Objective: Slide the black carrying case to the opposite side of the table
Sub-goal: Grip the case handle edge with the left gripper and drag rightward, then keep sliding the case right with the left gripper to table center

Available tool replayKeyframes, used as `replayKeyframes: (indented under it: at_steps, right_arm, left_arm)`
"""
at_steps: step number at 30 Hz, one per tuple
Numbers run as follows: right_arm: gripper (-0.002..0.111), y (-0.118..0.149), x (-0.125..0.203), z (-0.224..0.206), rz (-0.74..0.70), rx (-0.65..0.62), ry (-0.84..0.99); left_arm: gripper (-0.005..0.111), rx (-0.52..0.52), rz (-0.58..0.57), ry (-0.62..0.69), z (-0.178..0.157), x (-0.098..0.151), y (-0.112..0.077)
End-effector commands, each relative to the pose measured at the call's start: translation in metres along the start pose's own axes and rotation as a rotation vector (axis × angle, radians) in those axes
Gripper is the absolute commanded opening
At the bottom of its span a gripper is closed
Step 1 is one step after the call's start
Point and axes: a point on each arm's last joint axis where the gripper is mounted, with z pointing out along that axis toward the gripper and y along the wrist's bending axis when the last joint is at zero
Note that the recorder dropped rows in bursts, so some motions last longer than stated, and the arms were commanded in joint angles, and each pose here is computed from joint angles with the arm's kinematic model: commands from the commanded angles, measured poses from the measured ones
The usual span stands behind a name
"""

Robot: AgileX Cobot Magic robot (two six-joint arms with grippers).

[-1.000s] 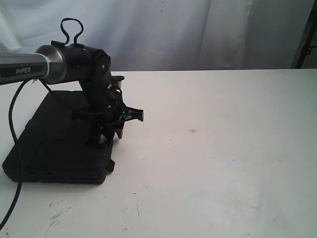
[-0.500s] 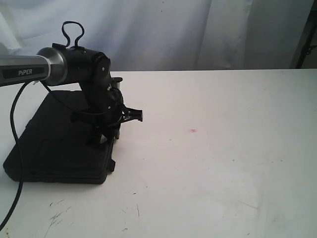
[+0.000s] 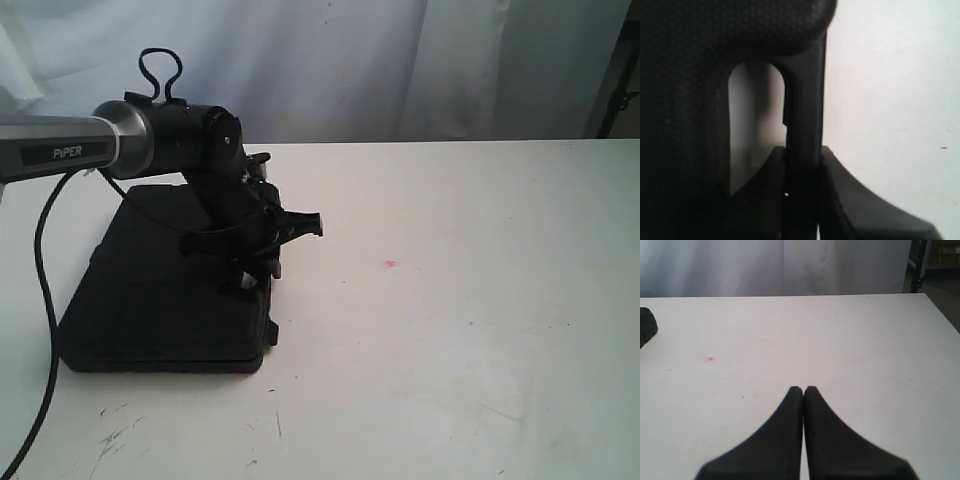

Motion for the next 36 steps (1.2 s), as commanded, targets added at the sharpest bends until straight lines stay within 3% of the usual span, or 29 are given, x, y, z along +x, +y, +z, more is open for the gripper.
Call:
replayKeyframes:
  at_steps: [1,6,26,36]
  right_arm:
    - [0.000,0.000,0.000,0.000,0.006,0.007,-0.007]
    - [0.000,0.000,0.000,0.000,0.006,0.007,-0.007]
    - [0.000,0.000,0.000,0.000,0.006,0.007,-0.007]
    - [0.000,0.000,0.000,0.000,0.006,0.007,-0.007]
  left_arm:
    - [0.000,0.080,-0.023,-0.047,-0.003,0.006,-0.028]
    - [0.000,0.137,-0.065,-0.050,-0.003,0.007,-0.035]
    - [0.000,0.212,-0.042,-0.152,-0.002,0.015,-0.067]
    - [0.000,0.200,-0.008,-0.078,0.014,0.007,-0.090]
